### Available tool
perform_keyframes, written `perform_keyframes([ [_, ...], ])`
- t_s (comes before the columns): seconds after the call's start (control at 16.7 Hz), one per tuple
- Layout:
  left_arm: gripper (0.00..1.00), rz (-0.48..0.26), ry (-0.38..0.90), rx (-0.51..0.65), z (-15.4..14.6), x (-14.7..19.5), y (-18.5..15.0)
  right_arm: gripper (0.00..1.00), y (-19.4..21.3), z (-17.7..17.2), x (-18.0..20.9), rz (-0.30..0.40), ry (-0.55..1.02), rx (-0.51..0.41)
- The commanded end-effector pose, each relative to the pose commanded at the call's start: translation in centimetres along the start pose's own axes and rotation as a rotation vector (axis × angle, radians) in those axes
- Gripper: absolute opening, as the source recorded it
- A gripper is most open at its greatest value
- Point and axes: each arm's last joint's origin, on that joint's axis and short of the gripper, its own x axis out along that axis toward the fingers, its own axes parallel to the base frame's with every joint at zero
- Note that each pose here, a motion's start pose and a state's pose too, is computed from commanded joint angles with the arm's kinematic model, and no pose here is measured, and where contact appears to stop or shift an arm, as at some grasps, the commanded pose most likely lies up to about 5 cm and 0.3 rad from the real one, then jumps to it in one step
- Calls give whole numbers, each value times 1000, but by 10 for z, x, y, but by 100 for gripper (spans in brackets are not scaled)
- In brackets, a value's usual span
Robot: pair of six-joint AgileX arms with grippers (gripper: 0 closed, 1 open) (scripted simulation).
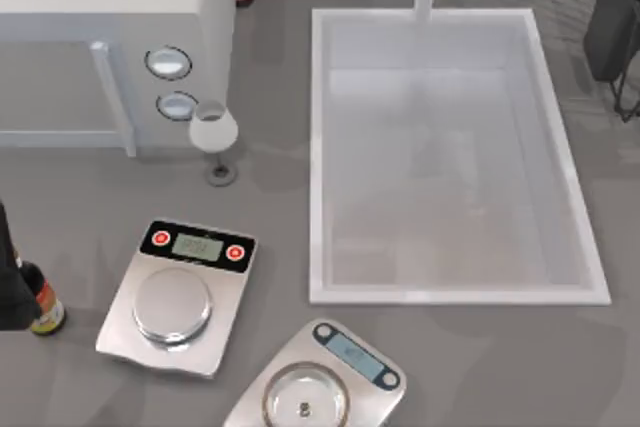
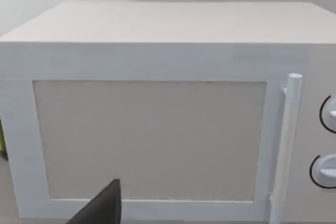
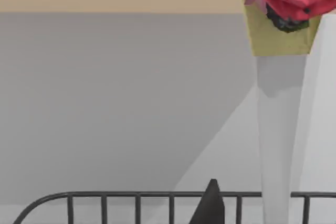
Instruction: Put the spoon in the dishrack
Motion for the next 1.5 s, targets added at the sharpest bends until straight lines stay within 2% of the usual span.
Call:
perform_keyframes([
  [0.18, 100, 0, 0, 0, 0, 0, 0, 0, 9, -19, 6, 1, 12, 5],
  [0.42, 100, 0, 0, 0, 0, 0, 0, 0, 9, -19, 6, 1, 12, 5],
  [1.2, 100, 0, 0, 0, 0, 0, 0, 98, 9, -19, 6, 1, 12, 5],
  [1.5, 100, 0, 0, 0, 0, 0, 0, 100, 9, -19, 6, 1, 12, 5],
])
